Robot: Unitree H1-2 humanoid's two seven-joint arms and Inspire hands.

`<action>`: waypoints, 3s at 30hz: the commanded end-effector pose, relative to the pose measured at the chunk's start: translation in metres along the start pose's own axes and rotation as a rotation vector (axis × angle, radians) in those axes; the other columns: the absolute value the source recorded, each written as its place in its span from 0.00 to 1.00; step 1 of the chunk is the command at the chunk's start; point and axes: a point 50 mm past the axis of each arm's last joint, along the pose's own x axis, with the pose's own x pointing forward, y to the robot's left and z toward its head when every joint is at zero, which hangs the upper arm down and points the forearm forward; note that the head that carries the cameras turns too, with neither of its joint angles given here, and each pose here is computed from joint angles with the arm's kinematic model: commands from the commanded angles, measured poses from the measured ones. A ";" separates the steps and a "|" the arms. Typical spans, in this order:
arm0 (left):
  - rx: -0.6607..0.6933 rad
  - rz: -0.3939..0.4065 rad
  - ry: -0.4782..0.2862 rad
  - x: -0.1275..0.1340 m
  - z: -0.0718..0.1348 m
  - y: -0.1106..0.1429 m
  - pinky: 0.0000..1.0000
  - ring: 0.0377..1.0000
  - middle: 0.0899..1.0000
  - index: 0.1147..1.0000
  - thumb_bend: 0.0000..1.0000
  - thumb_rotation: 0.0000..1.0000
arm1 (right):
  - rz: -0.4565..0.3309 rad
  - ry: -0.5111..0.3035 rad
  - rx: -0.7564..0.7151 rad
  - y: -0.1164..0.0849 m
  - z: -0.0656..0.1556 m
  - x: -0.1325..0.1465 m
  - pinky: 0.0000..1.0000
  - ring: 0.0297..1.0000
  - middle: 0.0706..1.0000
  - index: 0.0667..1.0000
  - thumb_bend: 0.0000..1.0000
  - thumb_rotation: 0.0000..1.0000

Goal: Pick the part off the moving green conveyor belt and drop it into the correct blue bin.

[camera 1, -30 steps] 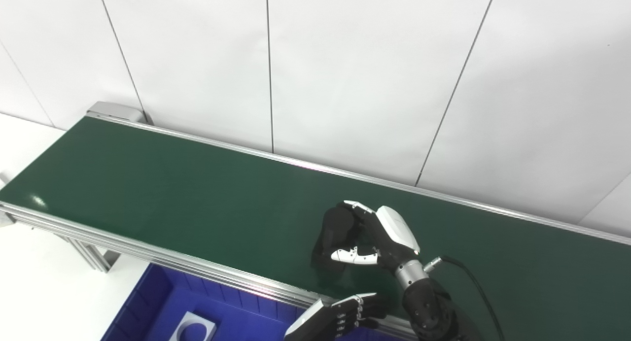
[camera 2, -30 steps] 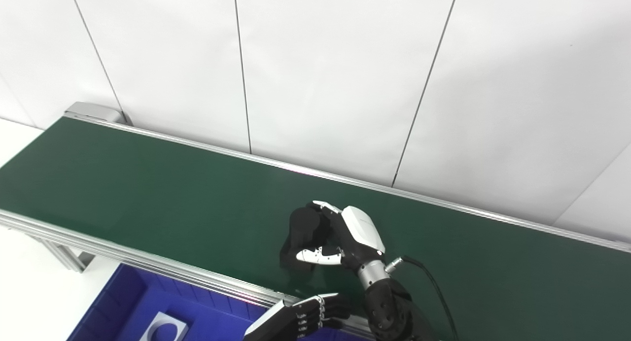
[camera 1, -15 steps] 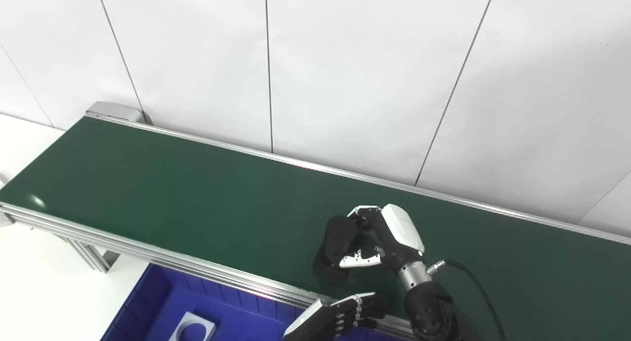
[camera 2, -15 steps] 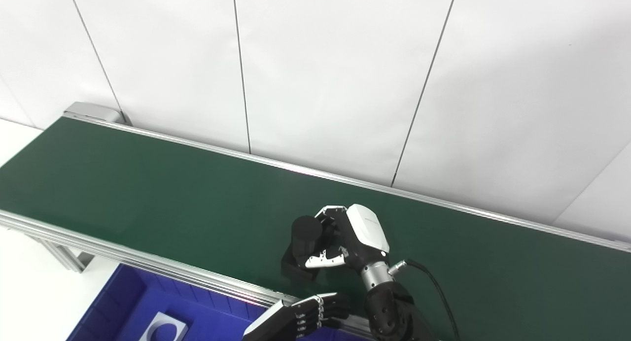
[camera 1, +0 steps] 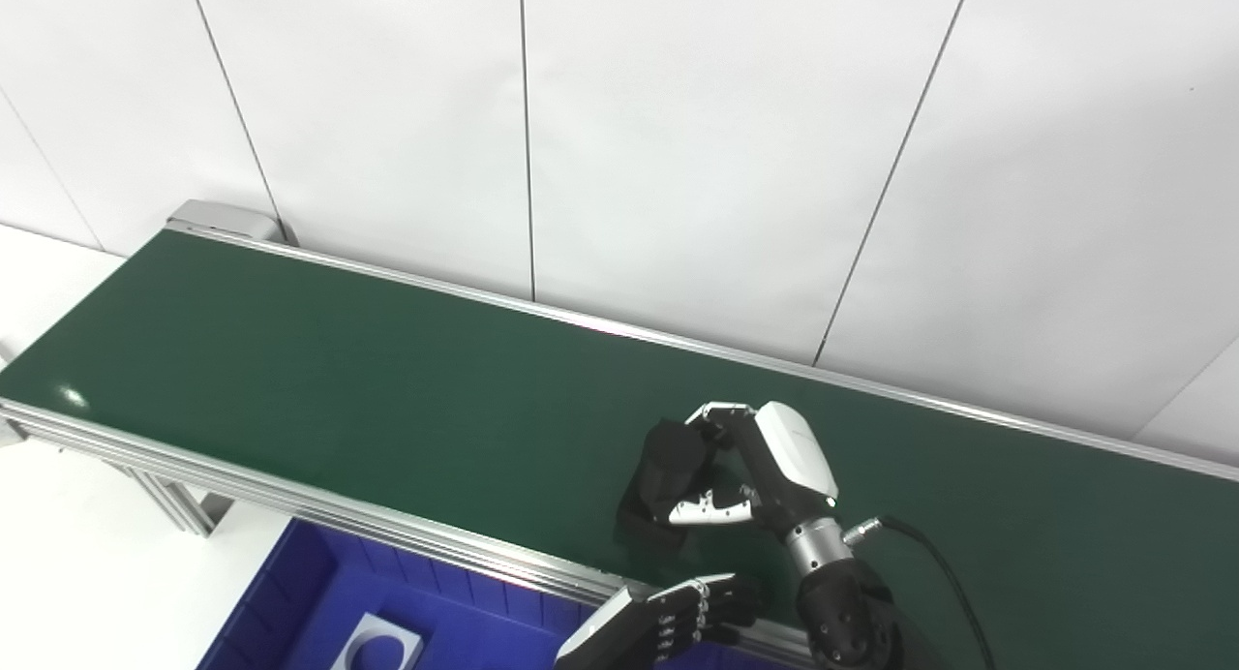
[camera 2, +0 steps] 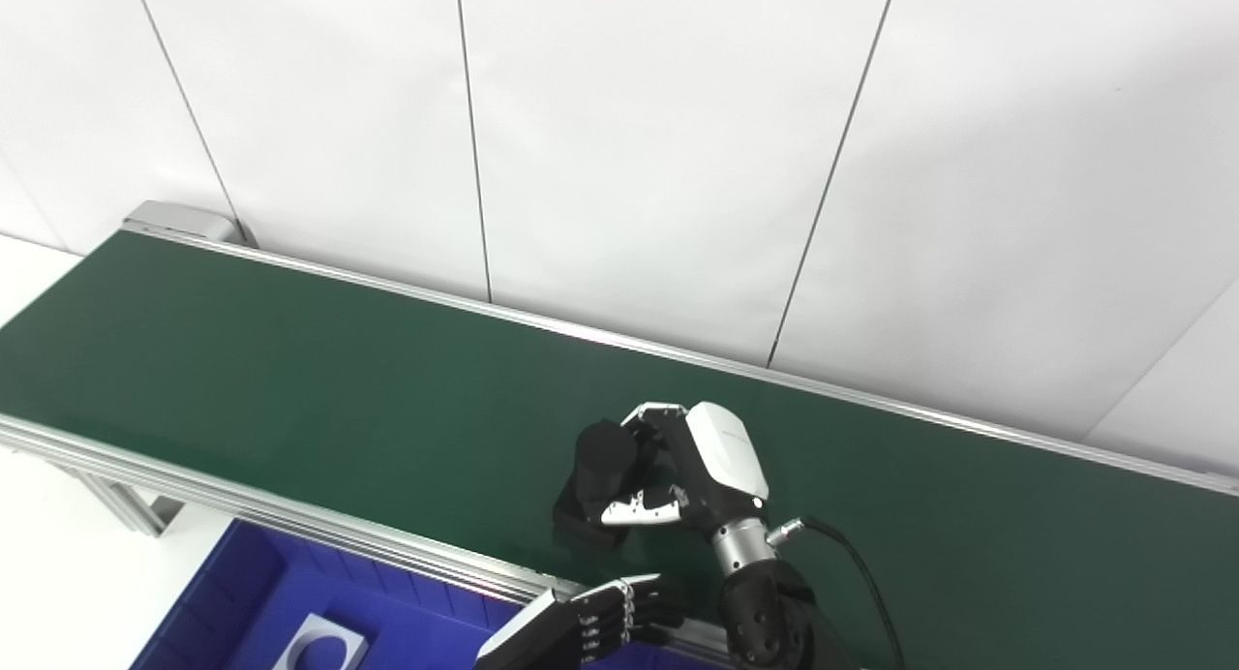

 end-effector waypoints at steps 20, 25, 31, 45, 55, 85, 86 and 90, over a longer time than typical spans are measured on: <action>0.000 -0.001 -0.054 0.002 0.008 0.007 0.84 0.85 0.85 0.86 0.96 0.47 | -0.331 -0.205 0.075 -0.100 0.049 -0.049 0.49 0.52 0.44 0.46 0.53 0.00; 0.001 -0.002 -0.056 -0.002 0.009 0.011 0.86 0.86 0.85 0.86 0.95 0.47 | -0.370 -0.202 0.064 -0.116 0.051 -0.067 0.48 0.50 0.43 0.46 0.53 0.00; -0.007 0.005 -0.052 -0.008 0.012 0.015 0.87 0.87 0.85 0.86 0.95 0.48 | -0.421 -0.200 0.062 -0.134 0.052 -0.094 0.47 0.50 0.44 0.46 0.52 0.00; -0.006 0.002 -0.061 -0.026 0.023 0.032 0.89 0.88 0.86 0.88 0.92 0.48 | -0.526 -0.081 -0.015 -0.154 0.067 -0.161 0.42 0.47 0.44 0.46 0.53 0.00; -0.002 0.001 -0.091 -0.036 0.034 0.052 0.86 0.86 0.85 0.88 0.91 0.49 | -0.596 -0.003 0.003 -0.150 0.075 -0.209 0.44 0.49 0.46 0.44 0.52 0.00; -0.043 -0.002 -0.111 -0.041 0.057 0.082 0.87 0.85 0.83 0.86 0.93 0.46 | -0.745 0.475 0.125 -0.081 0.057 -0.325 0.43 0.47 0.44 0.46 0.52 0.00; -0.042 -0.002 -0.111 -0.041 0.057 0.083 0.87 0.85 0.83 0.86 0.93 0.46 | -0.745 0.501 0.127 -0.077 0.054 -0.328 0.43 0.48 0.45 0.45 0.52 0.00; -0.038 -0.001 -0.111 -0.042 0.058 0.086 0.86 0.84 0.83 0.86 0.93 0.47 | -0.754 0.585 0.148 -0.064 0.043 -0.338 0.44 0.49 0.46 0.45 0.52 0.00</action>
